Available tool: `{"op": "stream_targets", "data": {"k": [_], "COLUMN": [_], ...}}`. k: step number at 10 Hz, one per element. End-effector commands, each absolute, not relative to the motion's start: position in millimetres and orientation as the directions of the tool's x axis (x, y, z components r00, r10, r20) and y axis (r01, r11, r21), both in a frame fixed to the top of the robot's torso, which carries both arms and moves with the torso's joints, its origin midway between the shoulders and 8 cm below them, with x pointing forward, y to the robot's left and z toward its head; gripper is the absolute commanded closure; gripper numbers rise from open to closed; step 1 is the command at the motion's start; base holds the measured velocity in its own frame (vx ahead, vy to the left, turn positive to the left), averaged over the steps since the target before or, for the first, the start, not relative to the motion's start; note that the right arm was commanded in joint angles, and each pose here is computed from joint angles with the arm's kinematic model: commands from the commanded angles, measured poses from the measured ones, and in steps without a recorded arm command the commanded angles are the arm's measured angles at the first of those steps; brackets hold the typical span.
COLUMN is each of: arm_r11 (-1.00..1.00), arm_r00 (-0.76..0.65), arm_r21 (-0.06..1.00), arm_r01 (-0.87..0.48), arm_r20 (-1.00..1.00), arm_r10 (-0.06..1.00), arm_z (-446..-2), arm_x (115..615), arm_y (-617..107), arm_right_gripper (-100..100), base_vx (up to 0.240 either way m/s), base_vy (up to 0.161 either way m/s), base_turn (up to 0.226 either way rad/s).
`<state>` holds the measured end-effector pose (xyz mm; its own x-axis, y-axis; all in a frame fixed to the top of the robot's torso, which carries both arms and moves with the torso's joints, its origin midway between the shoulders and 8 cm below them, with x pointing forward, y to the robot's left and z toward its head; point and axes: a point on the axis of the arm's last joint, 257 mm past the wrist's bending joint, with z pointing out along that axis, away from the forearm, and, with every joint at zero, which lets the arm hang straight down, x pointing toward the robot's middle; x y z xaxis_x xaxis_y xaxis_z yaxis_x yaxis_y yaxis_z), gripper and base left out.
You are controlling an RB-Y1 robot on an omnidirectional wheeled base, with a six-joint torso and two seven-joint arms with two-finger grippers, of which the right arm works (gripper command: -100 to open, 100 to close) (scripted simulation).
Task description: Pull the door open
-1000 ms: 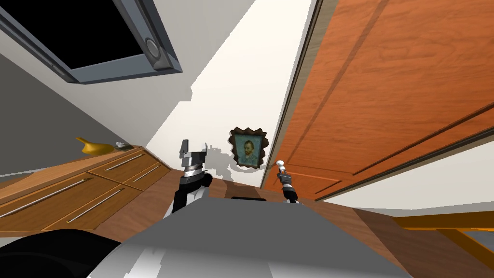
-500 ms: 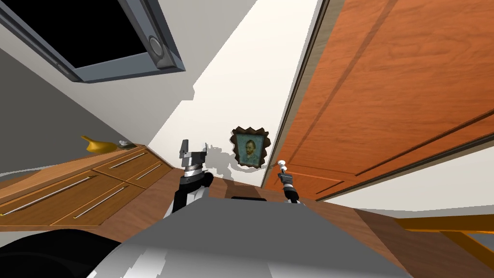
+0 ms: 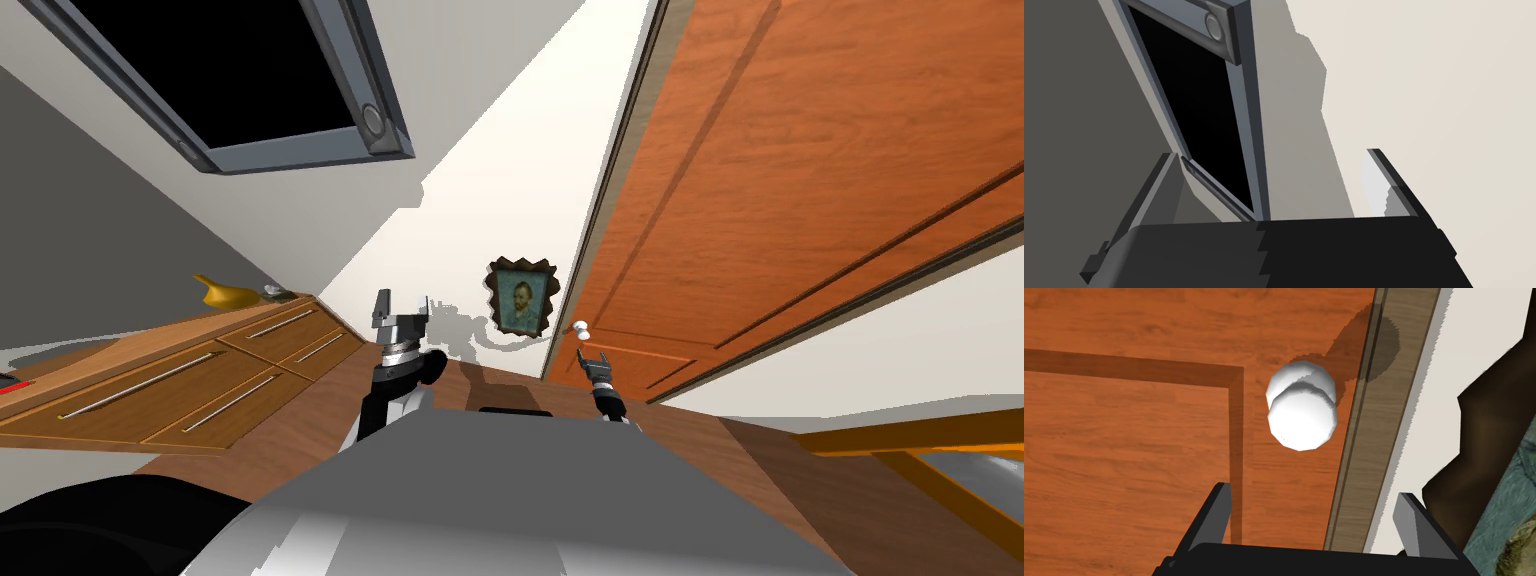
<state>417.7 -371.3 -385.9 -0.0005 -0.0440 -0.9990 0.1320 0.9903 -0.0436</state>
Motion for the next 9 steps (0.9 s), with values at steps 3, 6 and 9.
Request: {"op": "stream_targets", "data": {"k": [3,6,9], "arm_r11": [0.986,0.972,0.965], "arm_r00": [-0.001,0.001,0.002], "arm_r21": [-0.044,-0.050,-0.039], "arm_r01": [0.163,0.228,0.259], "arm_r20": [-0.999,-0.999,-0.999], "arm_r10": [-0.045,-0.051,-0.042], "arm_z": [-386.8,-386.2,-387.5], "arm_x": [410.9,396.6,391.5], "arm_y": [-387.6,-420.6,-428.9], "arm_right_gripper": [-100,-100,-100], "base_vx": [-0.069,0.203,0.173], "base_vy": [-0.027,-0.025,-0.039], "base_turn": [0.071,0.223,0.190]}}
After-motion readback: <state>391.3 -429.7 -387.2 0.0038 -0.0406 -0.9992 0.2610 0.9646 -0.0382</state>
